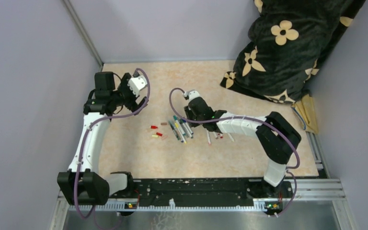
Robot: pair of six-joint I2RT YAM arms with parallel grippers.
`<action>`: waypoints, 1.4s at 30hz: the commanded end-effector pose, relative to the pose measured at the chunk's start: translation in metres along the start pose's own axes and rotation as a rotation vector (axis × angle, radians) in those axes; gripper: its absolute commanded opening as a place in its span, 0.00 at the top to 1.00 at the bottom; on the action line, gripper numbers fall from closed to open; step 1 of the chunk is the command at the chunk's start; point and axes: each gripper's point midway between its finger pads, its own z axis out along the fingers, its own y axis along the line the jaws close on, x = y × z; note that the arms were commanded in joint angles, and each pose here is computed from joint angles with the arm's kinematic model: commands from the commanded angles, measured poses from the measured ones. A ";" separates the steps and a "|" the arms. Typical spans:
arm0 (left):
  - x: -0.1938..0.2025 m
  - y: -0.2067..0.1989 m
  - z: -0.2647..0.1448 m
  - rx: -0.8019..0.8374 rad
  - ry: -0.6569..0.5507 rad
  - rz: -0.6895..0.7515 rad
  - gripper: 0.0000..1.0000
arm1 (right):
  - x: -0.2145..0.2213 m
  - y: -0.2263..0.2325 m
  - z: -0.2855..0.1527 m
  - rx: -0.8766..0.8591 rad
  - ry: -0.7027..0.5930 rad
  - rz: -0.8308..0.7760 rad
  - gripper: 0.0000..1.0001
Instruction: Open the pen caps
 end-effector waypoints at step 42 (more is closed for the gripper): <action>0.037 -0.129 0.030 0.492 -0.124 0.194 0.01 | -0.005 0.016 -0.047 -0.296 -0.013 0.139 1.00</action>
